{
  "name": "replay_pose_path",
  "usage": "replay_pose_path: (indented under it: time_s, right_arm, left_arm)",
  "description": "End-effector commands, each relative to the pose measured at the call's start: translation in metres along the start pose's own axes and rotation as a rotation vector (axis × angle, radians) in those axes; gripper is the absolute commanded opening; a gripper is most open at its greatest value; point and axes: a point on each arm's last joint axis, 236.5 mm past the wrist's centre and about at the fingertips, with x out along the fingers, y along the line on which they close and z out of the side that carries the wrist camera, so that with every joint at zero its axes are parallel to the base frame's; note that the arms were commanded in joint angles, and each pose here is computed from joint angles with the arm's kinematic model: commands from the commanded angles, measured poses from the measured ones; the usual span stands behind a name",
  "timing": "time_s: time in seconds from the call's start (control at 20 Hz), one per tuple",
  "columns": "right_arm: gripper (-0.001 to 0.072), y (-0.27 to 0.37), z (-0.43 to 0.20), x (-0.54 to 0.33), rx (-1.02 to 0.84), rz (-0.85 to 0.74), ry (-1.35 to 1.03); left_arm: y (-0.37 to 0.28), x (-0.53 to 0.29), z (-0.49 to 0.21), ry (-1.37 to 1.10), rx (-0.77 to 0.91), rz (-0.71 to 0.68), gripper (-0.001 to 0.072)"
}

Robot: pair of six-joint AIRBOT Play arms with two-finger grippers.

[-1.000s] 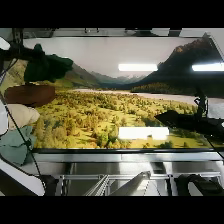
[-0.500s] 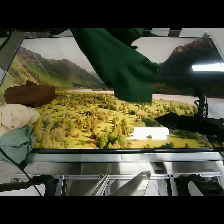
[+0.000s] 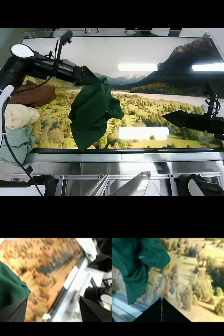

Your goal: Fold the shirts.

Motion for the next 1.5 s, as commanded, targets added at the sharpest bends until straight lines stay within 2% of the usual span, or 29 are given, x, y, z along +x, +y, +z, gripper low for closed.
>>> replay_pose_path:
  time_s: [0.0,0.2,0.3,0.5,0.55,0.6,0.65,0.7,0.8,0.95,1.0,1.05,1.4,1.45]
  right_arm:
    - [0.0024,0.0,-0.001,0.0,-0.001,0.01,0.01]
    - [0.0025,0.012,-0.02,0.024,0.005,0.075,0.116]
    - [0.0025,0.025,-0.033,0.049,0.021,0.126,0.18]
    - [0.0032,0.064,-0.069,0.123,-0.022,0.263,0.259]
    - [0.0178,0.068,-0.077,0.14,-0.003,0.276,0.263]
    - [0.0488,0.071,-0.085,0.158,0.016,0.294,0.264]
    - [0.0467,0.074,-0.088,0.171,0.06,0.316,0.254]
    - [0.0359,0.076,-0.087,0.183,0.096,0.339,0.235]
    - [0.0403,0.077,-0.088,0.206,0.106,0.351,0.233]
    - [0.0411,0.087,-0.093,0.235,0.082,0.369,0.281]
    - [0.0476,0.093,-0.096,0.243,0.095,0.372,0.304]
    - [0.051,0.098,-0.1,0.25,0.114,0.372,0.329]
    - [0.05,0.104,-0.1,0.293,0.257,0.347,0.397]
    - [0.0403,0.104,-0.098,0.297,0.267,0.347,0.397]
  left_arm:
    - [0.018,-0.015,-0.046,0.173,-0.185,-0.077,0.0714]
    - [0.071,-0.056,-0.101,0.247,-0.341,0.115,0.0712]
    - [0.101,-0.07,-0.128,0.207,-0.42,0.225,0.0712]
    - [0.137,-0.061,-0.172,0.125,-0.534,0.28,0.0696]
    - [0.146,-0.056,-0.179,0.114,-0.557,0.295,0.0696]
    - [0.155,-0.05,-0.186,0.112,-0.571,0.304,0.0696]
    - [0.163,-0.046,-0.19,0.111,-0.589,0.309,0.0696]
    - [0.171,-0.043,-0.194,0.114,-0.607,0.31,0.0697]
    - [0.184,-0.036,-0.2,0.121,-0.639,0.312,0.0696]
    - [0.2,-0.032,-0.196,0.129,-0.653,0.304,0.0696]
    - [0.204,-0.033,-0.191,0.13,-0.649,0.299,0.0696]
    - [0.206,-0.034,-0.184,0.126,-0.642,0.293,0.0696]
    - [0.217,-0.026,-0.16,0.14,-0.578,0.302,0.0694]
    - [0.216,-0.021,-0.16,0.153,-0.573,0.297,0.0693]
